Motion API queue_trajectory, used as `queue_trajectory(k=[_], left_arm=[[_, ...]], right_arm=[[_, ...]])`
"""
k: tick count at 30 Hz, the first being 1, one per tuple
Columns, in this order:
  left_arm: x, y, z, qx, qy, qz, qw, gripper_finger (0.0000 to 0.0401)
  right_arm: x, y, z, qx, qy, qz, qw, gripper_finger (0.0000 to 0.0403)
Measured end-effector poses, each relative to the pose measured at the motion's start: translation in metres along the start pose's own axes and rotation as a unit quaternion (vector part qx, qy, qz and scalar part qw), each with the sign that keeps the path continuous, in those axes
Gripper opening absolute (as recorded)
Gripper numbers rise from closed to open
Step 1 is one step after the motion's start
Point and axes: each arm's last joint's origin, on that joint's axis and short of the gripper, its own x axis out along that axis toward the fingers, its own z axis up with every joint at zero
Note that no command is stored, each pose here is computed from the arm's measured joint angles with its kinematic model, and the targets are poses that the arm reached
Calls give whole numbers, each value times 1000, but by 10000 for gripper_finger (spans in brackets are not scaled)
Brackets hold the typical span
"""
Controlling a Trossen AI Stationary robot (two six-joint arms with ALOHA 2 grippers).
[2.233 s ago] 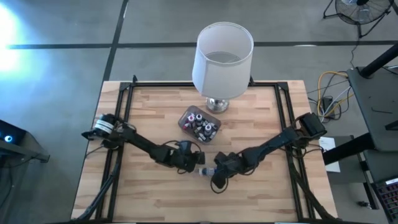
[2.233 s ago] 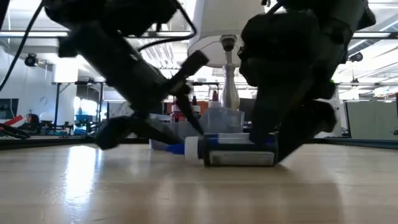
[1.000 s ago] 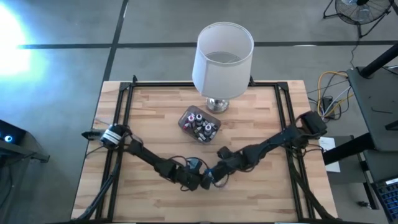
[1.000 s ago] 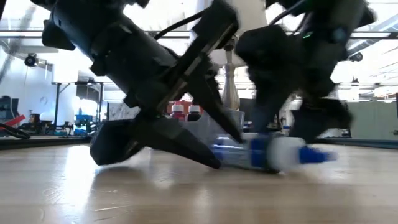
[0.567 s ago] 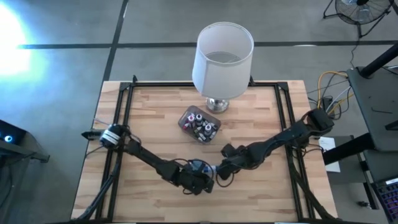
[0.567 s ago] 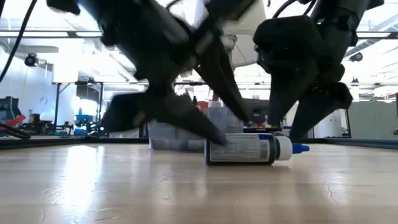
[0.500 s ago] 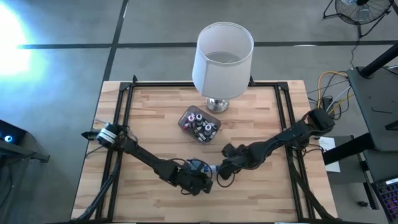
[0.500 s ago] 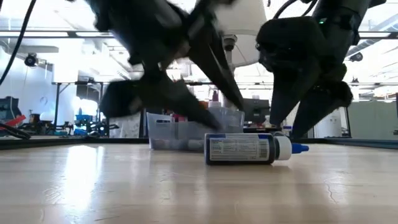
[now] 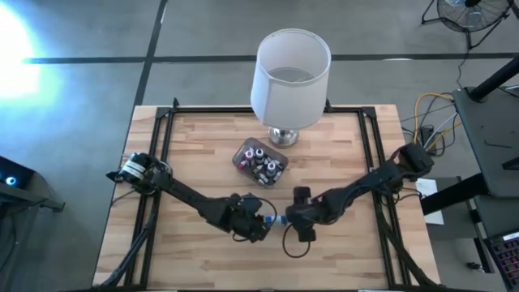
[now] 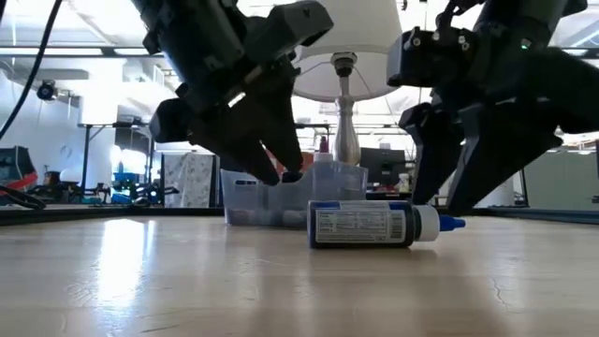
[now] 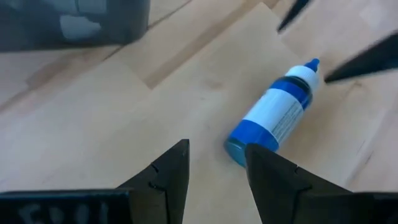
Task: Pick & Place food coloring
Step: Put the large blue food coloring into the black bin
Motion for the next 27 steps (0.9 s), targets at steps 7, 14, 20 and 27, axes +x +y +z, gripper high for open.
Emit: queue_trajectory(k=[7,14,20,27], left_arm=[[4,5,4,19,-8,13,1000,133],[11,16,-2,23,13,25,999,133],[13,19,-5,18,21,27,999,133],[10,18,-6,10,35,18,999,133]], right_arm=[[17,6,2,27,-3,27,999,256],[20,6,4,45,-9,24,999,232],[20,6,5,47,-17,27,998,192],[20,6,6,48,-17,35,998,144]])
